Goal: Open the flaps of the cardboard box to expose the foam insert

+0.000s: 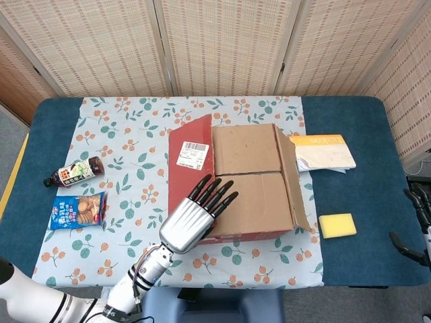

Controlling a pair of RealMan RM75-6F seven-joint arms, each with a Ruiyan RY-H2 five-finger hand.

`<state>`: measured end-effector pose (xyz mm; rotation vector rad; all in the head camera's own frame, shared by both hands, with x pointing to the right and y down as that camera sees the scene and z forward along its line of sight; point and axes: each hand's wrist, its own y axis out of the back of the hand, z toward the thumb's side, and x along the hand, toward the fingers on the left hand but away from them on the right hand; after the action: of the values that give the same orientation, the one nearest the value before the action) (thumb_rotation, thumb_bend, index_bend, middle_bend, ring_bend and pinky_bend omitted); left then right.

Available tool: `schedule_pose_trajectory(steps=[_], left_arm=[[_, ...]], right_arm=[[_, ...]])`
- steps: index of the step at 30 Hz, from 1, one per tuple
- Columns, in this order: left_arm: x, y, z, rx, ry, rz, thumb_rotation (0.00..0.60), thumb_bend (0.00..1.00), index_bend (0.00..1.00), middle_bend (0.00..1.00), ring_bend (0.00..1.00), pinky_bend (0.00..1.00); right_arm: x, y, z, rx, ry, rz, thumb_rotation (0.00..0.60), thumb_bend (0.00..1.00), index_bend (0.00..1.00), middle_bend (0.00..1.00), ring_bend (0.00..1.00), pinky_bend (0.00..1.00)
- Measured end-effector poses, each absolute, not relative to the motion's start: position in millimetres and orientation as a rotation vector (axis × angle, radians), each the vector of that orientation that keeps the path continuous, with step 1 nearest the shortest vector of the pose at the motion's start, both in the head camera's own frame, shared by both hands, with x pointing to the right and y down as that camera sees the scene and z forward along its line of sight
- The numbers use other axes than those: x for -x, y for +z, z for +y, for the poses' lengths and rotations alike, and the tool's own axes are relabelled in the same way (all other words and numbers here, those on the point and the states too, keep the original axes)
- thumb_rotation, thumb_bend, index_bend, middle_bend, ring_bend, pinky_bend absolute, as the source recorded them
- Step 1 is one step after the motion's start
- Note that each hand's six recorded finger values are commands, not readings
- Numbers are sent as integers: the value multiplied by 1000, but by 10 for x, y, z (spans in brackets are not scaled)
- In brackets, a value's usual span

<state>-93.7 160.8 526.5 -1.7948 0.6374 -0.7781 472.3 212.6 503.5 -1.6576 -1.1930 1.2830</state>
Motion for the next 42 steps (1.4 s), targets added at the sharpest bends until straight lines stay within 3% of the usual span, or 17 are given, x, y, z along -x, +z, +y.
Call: schedule_pose_trajectory(steps=[12,28,42], left_arm=[[1385,5100,1448,1661,-831,755,600,471,0,0,0,0],[2404,4863,1289,1550,-955,968,600,477,0,0,0,0],[3454,5175,1891,1600,-1161,945,600,477,0,0,0,0]], right_arm=[[-4709,5050,2127,1650,1292,-1188,600,377,0,0,0,0],[-4657,5147,2114,1640,1330,-1154,600,378,0,0,0,0],[-4073,5351,1821,1737,1205,-1061,600,377,0,0,0,0]])
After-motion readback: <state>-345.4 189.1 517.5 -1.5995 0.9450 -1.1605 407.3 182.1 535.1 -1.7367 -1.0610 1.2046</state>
